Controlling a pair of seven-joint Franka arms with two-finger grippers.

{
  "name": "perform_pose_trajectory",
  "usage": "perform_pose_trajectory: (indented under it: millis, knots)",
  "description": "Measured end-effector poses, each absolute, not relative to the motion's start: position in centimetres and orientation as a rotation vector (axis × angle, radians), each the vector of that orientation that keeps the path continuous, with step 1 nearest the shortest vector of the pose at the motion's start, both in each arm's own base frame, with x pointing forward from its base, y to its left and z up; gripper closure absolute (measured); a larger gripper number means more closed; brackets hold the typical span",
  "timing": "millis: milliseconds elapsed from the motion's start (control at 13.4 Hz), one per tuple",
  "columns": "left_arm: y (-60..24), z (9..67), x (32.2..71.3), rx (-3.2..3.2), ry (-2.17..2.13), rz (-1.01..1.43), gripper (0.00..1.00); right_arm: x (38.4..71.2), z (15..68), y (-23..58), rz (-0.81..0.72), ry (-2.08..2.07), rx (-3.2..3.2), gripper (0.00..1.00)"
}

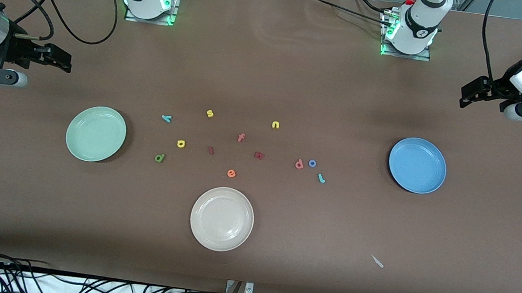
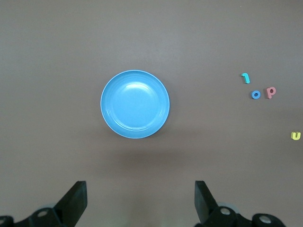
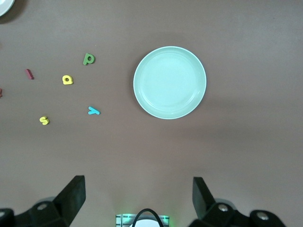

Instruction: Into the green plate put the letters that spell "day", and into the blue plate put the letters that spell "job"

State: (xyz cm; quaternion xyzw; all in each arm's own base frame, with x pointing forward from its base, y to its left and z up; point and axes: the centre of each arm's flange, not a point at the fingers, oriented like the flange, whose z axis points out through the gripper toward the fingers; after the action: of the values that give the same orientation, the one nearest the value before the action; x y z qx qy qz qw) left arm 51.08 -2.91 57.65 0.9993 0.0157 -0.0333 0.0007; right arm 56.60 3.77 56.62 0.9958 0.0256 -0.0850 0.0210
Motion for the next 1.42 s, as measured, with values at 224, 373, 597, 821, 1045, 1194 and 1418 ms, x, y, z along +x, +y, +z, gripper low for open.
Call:
perform_pose_trajectory:
  millis: [224,373,597,821,1045,1194,1418]
  knots:
    - [-2.91,57.67,51.08,3.138,0.049,-0.104,0.0,56.6,56.62,3.77,-0.263,0.079,3.087,0.0]
    - [-2.92,57.84,51.11,3.138,0.049,-0.098,0.0,56.6,56.62,3.77,-0.263,0.079,3.087,0.0]
    - [-2.96,58.24,51.18,3.138,0.048,-0.085,0.0,56.6,56.62,3.78,-0.263,0.079,3.087,0.0]
    - [-3.5,58.36,51.16,3.139,0.032,-0.081,0.0,56.6,56.62,3.78,-0.263,0.079,3.087,0.0]
    - [-3.71,58.37,51.15,3.14,0.026,-0.08,0.0,56.6,56.62,3.8,-0.263,0.08,3.087,0.0]
    - [-3.71,58.37,51.16,3.14,0.026,-0.08,0.0,56.57,56.6,3.83,-0.266,0.081,3.087,0.0]
    - [-3.71,58.39,51.16,3.14,0.026,-0.08,0.0,56.56,56.55,3.83,-0.269,0.081,3.087,0.0]
